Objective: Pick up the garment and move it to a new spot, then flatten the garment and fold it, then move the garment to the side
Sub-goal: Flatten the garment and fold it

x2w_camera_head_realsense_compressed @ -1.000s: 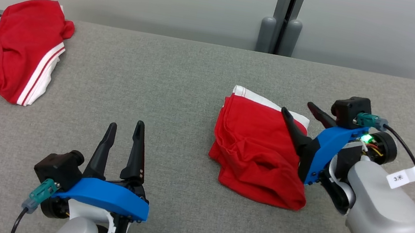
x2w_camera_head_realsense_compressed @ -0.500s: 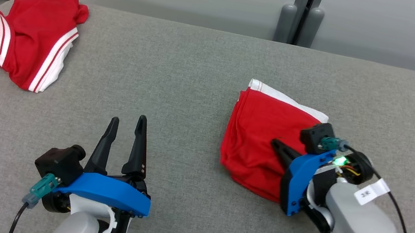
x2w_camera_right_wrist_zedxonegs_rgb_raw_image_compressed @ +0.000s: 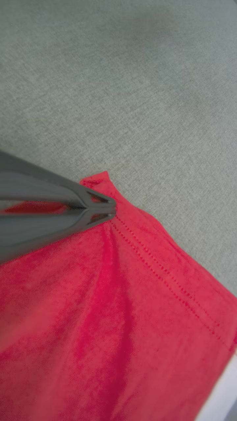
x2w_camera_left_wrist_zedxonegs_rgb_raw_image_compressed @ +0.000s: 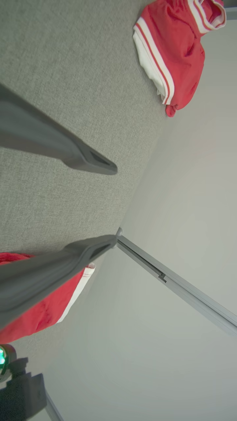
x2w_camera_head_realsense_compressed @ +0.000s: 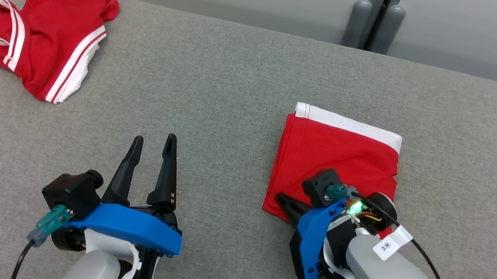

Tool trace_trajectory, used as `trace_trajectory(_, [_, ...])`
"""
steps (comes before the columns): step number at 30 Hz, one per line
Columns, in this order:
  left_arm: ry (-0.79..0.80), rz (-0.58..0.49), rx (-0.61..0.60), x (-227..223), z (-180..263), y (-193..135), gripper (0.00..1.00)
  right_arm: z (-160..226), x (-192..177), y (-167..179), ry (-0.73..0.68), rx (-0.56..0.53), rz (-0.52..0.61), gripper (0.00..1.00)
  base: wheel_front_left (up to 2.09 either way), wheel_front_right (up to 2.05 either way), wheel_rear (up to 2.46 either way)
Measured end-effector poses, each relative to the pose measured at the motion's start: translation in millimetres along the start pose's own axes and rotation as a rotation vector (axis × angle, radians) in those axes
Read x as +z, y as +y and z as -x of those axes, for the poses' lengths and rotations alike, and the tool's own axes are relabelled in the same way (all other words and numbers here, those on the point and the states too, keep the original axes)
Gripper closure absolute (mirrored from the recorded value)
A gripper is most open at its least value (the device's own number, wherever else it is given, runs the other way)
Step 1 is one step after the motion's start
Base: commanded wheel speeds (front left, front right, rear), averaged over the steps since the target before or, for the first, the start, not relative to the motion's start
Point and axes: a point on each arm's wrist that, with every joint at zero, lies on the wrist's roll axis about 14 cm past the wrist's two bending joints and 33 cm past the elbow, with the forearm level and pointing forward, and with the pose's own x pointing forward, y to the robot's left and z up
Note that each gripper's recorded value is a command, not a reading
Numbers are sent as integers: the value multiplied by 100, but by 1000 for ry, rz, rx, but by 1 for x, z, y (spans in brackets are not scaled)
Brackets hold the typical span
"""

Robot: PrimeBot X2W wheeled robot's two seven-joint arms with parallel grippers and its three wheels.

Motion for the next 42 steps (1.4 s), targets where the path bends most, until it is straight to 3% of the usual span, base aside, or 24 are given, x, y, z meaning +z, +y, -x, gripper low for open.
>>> trace_trajectory(9, [-1, 3, -13, -1, -3, -5, 0, 4, 3, 12, -56, 21, -1, 99, 0, 0, 0])
trace_trajectory(13, [3, 2, -33, -2, -4, -12, 0, 11, 18, 7, -139, -6, -34, 85, 0, 0, 0])
trace_trajectory(15, [3, -2, -51, -2, -5, -17, 0, 18, 31, -5, -206, -45, -61, 62, 0, 0, 0])
trace_trajectory(17, [-1, -13, -73, 0, -6, -23, 0, 27, 45, -21, -265, -96, -85, 11, 0, 0, 0])
trace_trajectory(18, [-2, -20, -83, 0, -6, -26, 0, 32, 51, -29, -295, -124, -100, 0, 0, 0, 0])
trace_trajectory(26, [4, -105, -132, -3, -8, -41, 0, 88, 81, -95, -479, -350, -225, 0, 0, 0, 0])
trace_trajectory(31, [24, -129, -119, -10, -5, -37, 0, 122, 63, -112, -532, -460, -254, 0, 0, 0, 0])
trace_trajectory(42, [26, -182, -48, -12, 11, -7, 0, 161, 22, -92, -582, -594, -237, 0, 0, 0, 0])
